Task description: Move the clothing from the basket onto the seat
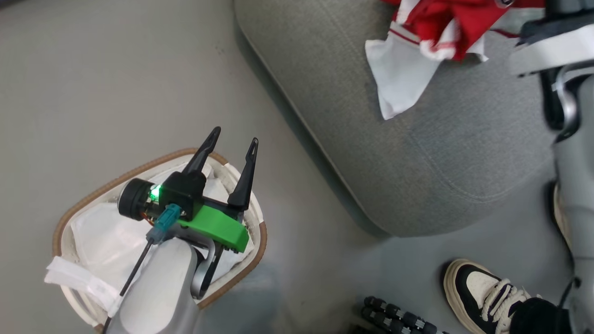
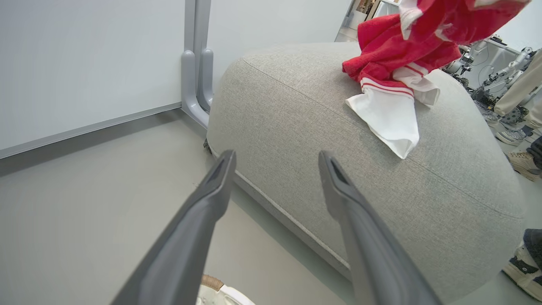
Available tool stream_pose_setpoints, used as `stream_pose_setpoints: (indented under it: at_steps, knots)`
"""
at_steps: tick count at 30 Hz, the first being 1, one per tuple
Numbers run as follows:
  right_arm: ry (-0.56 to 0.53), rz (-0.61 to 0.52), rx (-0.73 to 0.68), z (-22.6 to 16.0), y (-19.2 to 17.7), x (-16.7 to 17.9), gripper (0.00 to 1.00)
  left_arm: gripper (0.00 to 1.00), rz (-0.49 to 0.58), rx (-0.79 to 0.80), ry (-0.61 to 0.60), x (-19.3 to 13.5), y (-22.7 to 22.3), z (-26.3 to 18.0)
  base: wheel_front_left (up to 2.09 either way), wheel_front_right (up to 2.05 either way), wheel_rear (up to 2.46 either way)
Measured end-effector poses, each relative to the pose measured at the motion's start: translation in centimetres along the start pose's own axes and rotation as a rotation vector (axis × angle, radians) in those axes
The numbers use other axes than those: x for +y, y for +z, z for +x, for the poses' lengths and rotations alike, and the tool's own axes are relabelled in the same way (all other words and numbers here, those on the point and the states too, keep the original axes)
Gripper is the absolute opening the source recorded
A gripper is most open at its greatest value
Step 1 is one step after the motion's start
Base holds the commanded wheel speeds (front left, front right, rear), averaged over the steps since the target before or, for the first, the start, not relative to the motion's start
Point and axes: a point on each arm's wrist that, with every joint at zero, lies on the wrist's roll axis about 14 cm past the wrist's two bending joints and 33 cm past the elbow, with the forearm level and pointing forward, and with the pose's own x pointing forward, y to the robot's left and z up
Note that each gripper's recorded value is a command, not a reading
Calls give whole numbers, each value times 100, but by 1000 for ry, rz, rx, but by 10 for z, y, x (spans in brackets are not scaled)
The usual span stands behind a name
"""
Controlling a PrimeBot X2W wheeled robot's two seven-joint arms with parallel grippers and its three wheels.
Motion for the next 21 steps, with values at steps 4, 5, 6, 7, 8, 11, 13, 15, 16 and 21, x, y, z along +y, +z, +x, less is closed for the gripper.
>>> stream_pose_setpoints:
  at_steps: [4,5,6,7,8,11,13,15,16,21]
  knots:
    - [-28,-61,36,19,-16,-17,0,100,-2,7,14,13,-7,0,0,0,0]
    - [-38,-73,49,23,-21,-20,0,100,-2,7,18,17,-9,0,0,0,0]
    - [-49,-81,61,26,-27,-24,0,100,-3,8,21,19,-10,0,0,0,0]
    - [-65,-86,75,29,-33,-29,0,100,-3,9,24,22,-12,0,0,0,0]
    - [-80,-94,93,31,-40,-34,0,100,-4,9,29,26,-14,0,0,0,0]
    - [-113,-114,151,34,-64,-44,0,100,4,-10,34,33,-11,1,0,0,0]
    - [-123,-116,202,32,-84,-44,0,100,10,-19,34,36,-10,1,0,0,0]
    - [-134,-106,258,28,-107,-41,0,100,8,-33,41,40,-7,0,0,0,0]
    - [-135,-100,279,26,-116,-40,0,100,10,-36,45,42,-6,-1,0,0,0]
    - [-130,-67,403,7,-165,-20,46,100,6,-42,73,52,-7,-7,0,0,0]
